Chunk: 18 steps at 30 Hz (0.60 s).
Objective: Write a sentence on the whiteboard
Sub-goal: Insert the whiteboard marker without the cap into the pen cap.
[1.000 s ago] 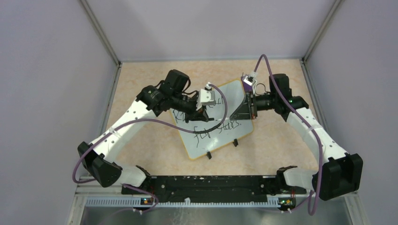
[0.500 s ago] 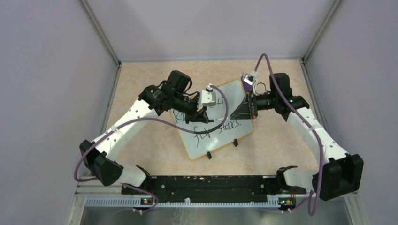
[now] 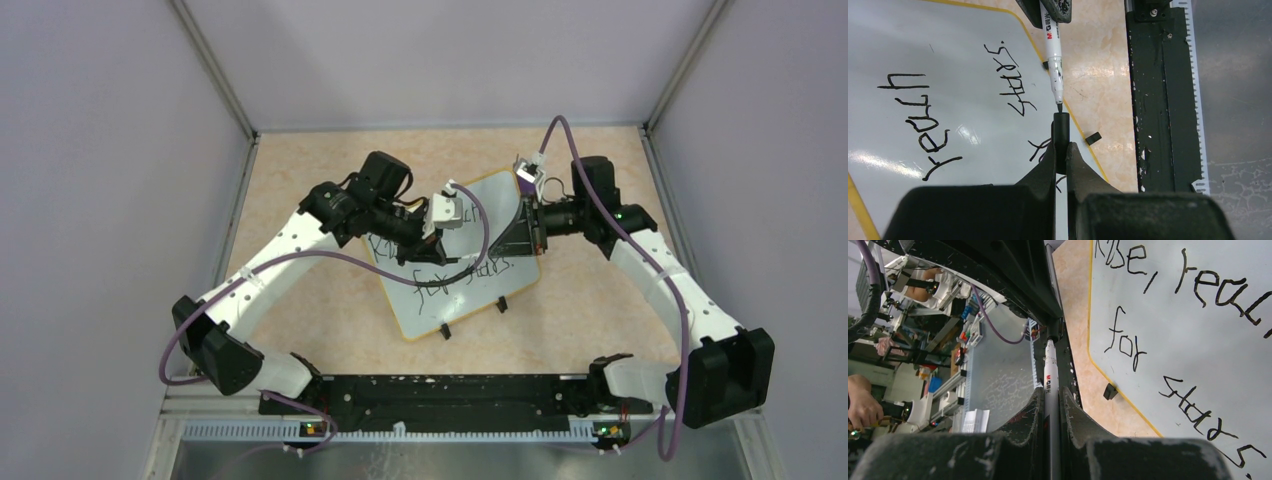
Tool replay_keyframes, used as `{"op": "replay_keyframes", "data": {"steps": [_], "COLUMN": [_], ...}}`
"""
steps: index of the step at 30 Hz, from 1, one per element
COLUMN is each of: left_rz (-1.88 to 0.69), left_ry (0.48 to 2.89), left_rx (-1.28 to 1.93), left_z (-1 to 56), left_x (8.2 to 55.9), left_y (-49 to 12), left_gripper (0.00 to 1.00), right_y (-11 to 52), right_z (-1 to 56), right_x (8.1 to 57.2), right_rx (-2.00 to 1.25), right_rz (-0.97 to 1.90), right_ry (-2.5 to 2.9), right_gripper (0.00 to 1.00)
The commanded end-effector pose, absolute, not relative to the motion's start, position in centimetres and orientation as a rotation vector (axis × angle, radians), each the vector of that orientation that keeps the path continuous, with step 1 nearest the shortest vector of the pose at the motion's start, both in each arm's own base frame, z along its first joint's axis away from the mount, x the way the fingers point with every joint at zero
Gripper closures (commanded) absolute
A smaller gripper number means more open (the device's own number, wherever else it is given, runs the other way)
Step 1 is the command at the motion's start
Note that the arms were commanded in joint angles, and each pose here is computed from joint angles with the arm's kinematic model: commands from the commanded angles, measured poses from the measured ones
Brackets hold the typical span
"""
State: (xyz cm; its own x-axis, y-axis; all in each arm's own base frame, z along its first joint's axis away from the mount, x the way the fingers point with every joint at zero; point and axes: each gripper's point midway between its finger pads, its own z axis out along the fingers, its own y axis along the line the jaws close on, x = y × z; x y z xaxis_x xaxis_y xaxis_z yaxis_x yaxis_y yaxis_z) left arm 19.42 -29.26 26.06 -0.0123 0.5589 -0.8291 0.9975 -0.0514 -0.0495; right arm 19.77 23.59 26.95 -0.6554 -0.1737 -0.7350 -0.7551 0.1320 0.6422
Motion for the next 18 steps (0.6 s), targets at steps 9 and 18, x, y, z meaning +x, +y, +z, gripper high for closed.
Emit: {"op": "replay_keyframes", "data": {"steps": [9,18], "left_rz": [-0.966,-1.028], "left_ry": [1.584,1.559], "left_rx": [1.645,1.653], "left_z": [27.74,28.15], "left_x": [18.95,18.55], "left_y": [-28.88,-29.56], "left_gripper": [1.00,1.00], "right_y": [23.87,23.93], "right_z": [28.81,28.94], "right_x": [19.54,19.62], "right_rx": [-0.953,-0.952], "right_rz": [1.514,1.520], "right_ry": [1.840,1.838], "right_gripper": [1.00,1.00]}}
